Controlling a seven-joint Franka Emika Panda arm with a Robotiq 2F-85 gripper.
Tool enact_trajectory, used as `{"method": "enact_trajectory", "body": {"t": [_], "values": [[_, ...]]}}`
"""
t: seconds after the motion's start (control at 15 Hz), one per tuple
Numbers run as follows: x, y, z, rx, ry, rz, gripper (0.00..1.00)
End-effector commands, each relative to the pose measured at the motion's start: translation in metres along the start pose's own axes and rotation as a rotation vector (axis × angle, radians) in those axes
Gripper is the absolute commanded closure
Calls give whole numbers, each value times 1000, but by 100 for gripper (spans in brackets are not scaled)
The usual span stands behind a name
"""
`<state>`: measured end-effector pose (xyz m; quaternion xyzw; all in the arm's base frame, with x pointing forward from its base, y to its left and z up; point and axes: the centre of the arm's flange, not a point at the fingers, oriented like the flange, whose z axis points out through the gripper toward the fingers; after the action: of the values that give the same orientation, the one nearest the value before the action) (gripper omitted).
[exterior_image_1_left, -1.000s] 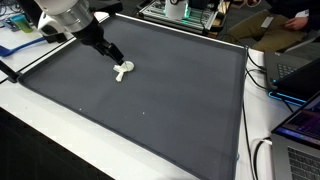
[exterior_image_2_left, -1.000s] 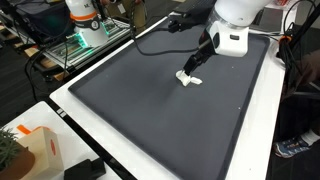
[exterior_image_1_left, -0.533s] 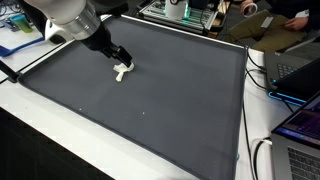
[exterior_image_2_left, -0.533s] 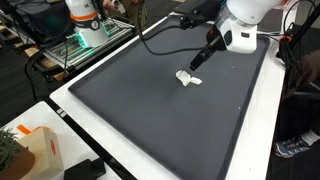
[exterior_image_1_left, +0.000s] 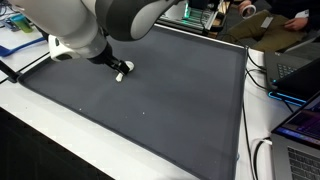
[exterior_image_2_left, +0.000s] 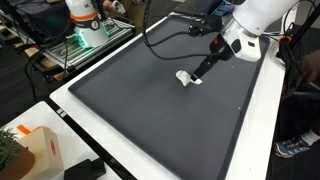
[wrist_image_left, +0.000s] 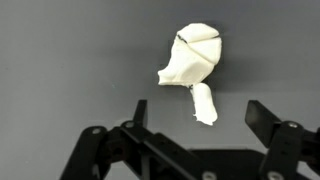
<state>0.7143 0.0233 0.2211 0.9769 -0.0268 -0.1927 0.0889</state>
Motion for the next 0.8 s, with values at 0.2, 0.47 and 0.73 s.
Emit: {"method": "enact_trajectory", "body": {"t": [0.2, 0.47, 0.73], "values": [[50, 10, -10, -82, -18, -22, 0], [49, 6, -9, -126, -28, -35, 0], [49, -5, -7, -159, -22, -63, 0]]}}
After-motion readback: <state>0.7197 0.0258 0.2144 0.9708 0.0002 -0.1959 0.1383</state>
